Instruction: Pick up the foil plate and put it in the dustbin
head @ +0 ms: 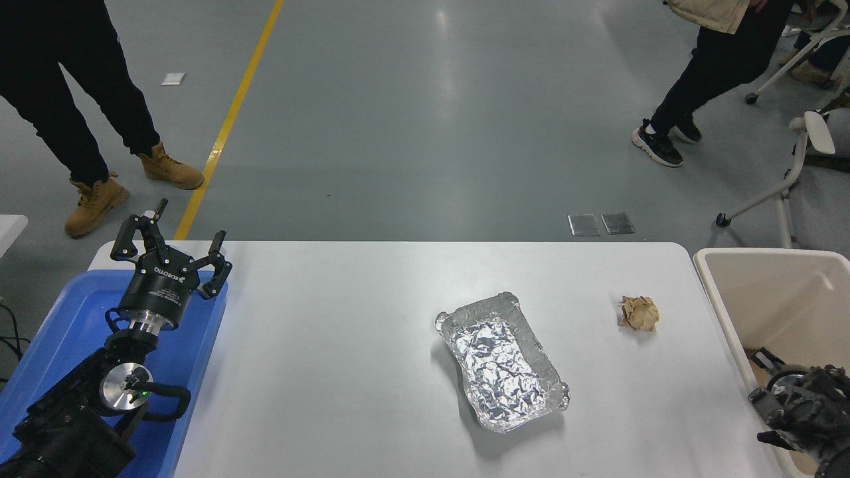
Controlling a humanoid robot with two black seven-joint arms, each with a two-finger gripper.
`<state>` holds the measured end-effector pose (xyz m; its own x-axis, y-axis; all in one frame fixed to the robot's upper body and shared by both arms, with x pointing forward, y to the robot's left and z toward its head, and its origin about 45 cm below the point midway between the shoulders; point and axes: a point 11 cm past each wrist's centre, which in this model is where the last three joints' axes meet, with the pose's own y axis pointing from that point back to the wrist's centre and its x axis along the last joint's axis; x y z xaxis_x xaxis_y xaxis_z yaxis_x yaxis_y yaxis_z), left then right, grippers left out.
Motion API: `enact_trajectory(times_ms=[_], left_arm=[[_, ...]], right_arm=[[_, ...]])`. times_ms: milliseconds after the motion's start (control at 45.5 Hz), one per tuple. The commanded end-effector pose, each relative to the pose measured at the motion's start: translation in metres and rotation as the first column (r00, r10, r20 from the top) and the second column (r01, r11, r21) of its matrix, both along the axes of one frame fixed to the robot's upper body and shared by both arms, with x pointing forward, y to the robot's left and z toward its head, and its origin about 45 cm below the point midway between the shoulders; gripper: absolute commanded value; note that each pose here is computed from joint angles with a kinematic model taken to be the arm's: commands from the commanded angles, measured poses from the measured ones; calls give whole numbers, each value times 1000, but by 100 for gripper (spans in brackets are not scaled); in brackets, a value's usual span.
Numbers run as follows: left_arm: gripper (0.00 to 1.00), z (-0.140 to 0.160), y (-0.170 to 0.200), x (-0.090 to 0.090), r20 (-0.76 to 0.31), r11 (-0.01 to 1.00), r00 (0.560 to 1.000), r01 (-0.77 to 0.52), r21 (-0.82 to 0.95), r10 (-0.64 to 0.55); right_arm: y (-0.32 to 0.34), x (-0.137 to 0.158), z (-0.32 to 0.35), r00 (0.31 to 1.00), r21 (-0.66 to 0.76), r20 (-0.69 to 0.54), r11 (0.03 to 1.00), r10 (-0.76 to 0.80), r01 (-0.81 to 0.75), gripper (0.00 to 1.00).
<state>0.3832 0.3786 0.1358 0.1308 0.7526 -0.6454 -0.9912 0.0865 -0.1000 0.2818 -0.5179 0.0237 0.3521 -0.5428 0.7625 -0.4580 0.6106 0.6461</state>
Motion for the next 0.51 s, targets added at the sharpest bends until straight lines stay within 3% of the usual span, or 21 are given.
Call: enact_trajectory(times_ms=[0,484], left_arm=[[98,0,0,0,0,1000,1000,0,-1,0],[98,0,0,0,-1,1000,1000,0,-1,0]], right_arm=[[1,4,2,1000,1,7,1000,2,-2,0],[-29,17,33,999,-24,32,1000,-17,18,0]])
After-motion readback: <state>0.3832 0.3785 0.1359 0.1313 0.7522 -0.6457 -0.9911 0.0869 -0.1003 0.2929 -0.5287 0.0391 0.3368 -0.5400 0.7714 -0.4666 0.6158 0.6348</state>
